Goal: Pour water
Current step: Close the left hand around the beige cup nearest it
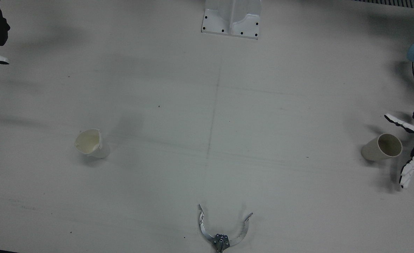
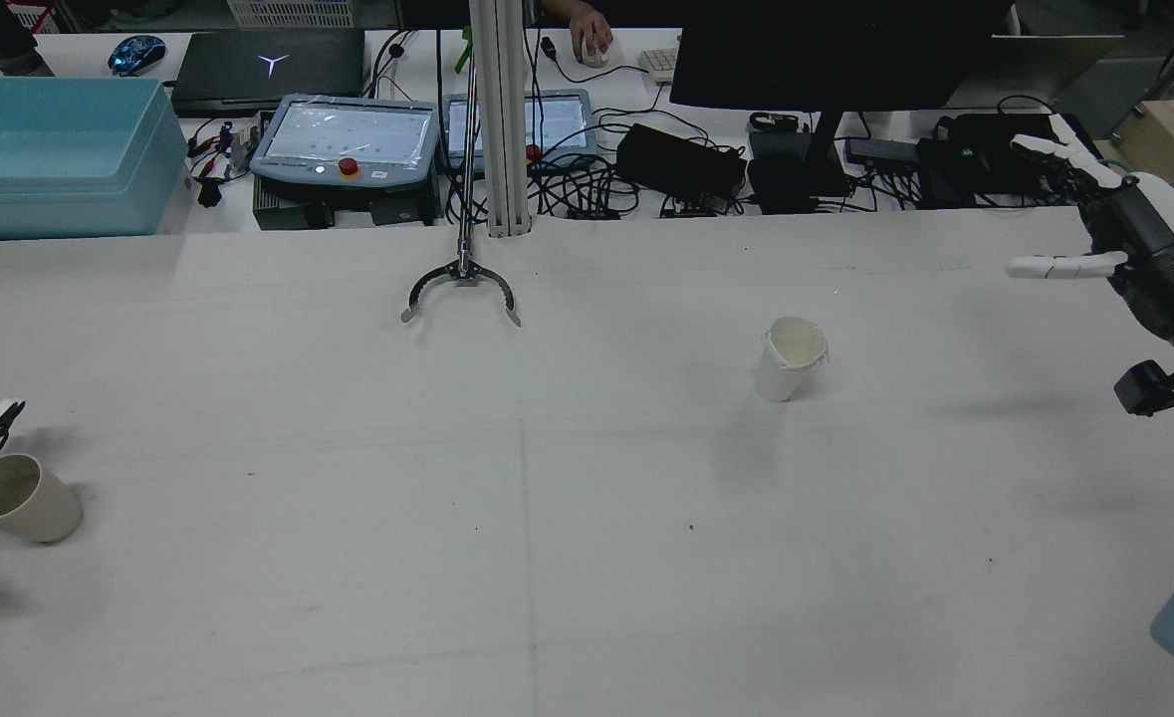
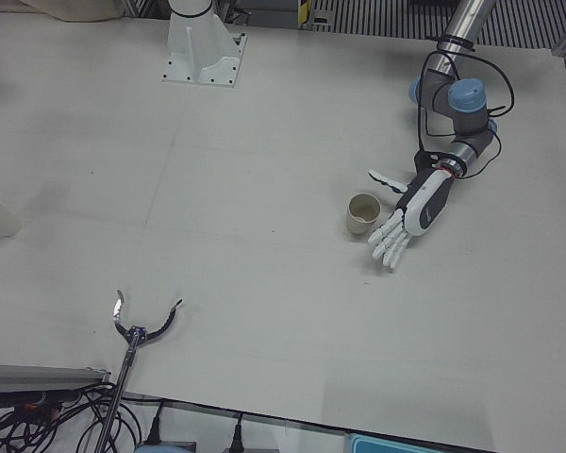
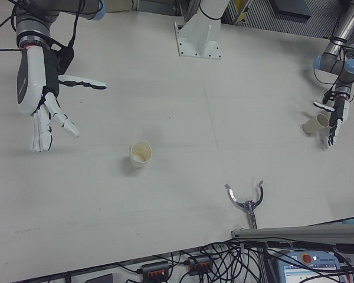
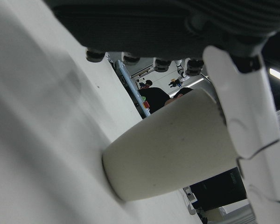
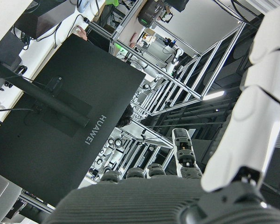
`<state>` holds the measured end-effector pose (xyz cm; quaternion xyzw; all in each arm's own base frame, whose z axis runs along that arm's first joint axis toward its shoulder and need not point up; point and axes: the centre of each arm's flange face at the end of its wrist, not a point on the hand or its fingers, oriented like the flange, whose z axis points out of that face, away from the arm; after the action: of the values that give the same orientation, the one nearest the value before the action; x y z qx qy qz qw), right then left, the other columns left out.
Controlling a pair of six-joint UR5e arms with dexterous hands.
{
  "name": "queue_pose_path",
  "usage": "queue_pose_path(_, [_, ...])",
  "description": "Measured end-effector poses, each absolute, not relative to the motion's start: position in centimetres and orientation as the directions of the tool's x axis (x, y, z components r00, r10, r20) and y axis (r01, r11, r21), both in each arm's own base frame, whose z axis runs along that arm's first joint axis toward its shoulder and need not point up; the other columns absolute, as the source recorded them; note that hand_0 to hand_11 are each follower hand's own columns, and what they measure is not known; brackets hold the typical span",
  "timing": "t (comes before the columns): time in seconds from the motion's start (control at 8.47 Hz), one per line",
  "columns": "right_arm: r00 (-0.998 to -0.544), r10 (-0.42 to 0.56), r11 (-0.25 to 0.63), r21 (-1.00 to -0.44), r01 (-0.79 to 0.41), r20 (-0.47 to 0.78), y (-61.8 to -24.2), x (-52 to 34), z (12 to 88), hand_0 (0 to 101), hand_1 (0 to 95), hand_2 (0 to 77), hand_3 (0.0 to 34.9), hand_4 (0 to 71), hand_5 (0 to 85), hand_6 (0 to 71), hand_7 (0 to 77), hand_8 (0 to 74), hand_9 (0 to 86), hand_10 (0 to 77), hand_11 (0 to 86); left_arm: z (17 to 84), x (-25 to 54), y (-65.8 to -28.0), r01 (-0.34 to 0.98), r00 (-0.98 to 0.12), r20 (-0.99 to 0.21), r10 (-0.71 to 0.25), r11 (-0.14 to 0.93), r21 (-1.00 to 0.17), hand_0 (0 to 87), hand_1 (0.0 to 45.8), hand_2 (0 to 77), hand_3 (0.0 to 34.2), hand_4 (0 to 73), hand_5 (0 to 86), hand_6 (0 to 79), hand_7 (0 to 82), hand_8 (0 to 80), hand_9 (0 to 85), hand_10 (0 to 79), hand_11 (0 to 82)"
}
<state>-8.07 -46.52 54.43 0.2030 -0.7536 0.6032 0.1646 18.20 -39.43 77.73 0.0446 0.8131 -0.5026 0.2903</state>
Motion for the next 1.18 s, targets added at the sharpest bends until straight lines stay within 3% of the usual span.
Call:
queue_pose_path(0.71, [-0.861,-0.101,0.182,-0.842,-0.508,0.498,-46.6,-8.2,55.1,49,14.2,8.7,0.6,9.8,12.5,0.5,4.9,0.5,1.1,0.0,0.5,76.1,21.6,-40.7,0.271,-0.865,-0.432,-0.256,0.486,-0.831,53.1,14.7,0.5,16.7,6.5,8.2,0.0,6.5,0.0,1.1,0.0,0.0])
queue_pose_path(1.06, [-0.861,-0.101,0.182,-0.842,-0.509,0.499,-46.6,-8.2,55.2,48,14.2,8.7,0.6,9.8,12.5,0.5,4.9,0.5,1.1,0.0,0.5,77.0,21.6,-40.4,0.282,-0.857,-0.440,-0.266,0.472,-0.835,54.0,14.7,1.1,14.8,6.5,2.7,0.0,6.5,0.0,1.1,0.0,1.6])
queue_pose_path(1.18, [-0.861,-0.101,0.182,-0.842,-0.509,0.499,-46.6,-8.2,55.2,48,14.2,8.7,0.6,9.8,12.5,0.5,4.9,0.5,1.1,0.0,0.5,77.1,21.6,-40.3,0.283,-0.857,-0.441,-0.267,0.471,-0.836,55.1,16.9,1.1,14.8,6.5,7.6,0.0,6.5,0.0,1.1,0.5,1.6])
